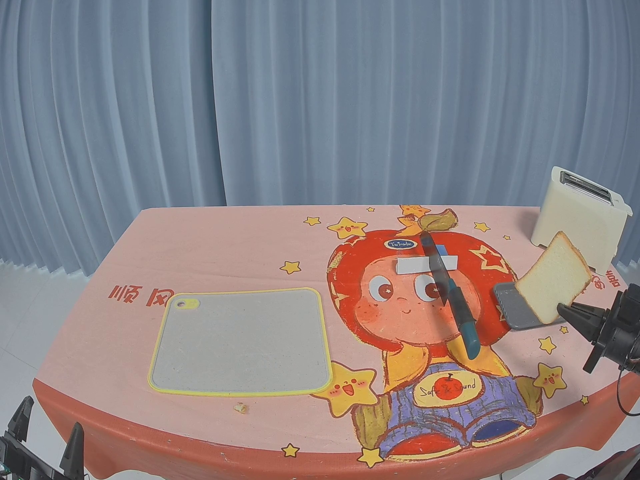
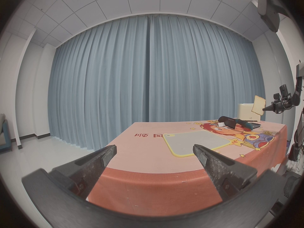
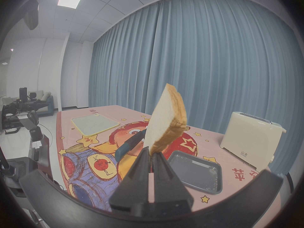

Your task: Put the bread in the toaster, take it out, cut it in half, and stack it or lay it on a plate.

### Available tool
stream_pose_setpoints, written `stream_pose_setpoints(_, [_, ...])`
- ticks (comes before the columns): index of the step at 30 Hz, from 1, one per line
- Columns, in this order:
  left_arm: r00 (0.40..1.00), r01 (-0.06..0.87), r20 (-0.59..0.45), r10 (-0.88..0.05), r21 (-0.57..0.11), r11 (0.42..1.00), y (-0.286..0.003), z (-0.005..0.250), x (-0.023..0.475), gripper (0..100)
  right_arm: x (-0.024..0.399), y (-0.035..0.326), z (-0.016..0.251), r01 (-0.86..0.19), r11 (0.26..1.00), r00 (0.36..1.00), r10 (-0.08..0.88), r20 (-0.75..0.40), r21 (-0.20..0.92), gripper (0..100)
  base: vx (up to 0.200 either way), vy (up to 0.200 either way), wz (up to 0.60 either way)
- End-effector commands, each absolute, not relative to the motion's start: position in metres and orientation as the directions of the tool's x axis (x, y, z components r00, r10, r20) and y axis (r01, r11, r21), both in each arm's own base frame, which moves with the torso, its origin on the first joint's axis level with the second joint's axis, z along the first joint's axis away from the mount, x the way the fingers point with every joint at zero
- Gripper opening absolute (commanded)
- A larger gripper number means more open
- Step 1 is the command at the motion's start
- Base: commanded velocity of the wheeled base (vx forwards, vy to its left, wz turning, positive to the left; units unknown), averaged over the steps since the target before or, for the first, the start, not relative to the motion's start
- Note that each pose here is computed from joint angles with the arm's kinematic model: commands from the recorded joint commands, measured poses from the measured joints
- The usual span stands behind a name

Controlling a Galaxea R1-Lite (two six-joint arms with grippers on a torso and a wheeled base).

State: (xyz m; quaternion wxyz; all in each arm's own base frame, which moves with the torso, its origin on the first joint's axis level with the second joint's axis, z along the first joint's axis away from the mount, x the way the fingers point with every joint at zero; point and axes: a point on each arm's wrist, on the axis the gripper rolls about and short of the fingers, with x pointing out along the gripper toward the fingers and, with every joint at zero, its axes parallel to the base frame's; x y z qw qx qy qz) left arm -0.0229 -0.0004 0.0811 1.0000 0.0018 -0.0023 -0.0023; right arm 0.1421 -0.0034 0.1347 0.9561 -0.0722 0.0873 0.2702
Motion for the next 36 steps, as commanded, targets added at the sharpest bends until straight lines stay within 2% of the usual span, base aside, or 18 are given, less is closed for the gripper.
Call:
stream_pose_setpoints(1, [1.000,0.006,0.003,-0.006,0.005,1.000,-0.0004,0.0758,-0.0228,100,0.1417,-0.0030,0.1336,-0.533,0.842,0.836,0.507,-0.210,-0.089,0,0.000,0.000,0.00])
stream_pose_setpoints(9, [1.000,0.000,0.003,0.000,0.000,1.000,-0.0003,0.0758,-0.0228,100,0.1402,-0.0024,0.1336,-0.535,0.840,0.835,0.509,-0.207,-0.093,0,0.000,0.000,0.00])
stream_pose_setpoints(36, [1.000,0.000,0.003,0.000,0.002,1.000,-0.0003,0.0758,-0.0228,100,0.1409,-0.0038,0.1352,-0.526,0.845,0.842,0.501,-0.198,-0.100,0,0.000,-0.200,0.00])
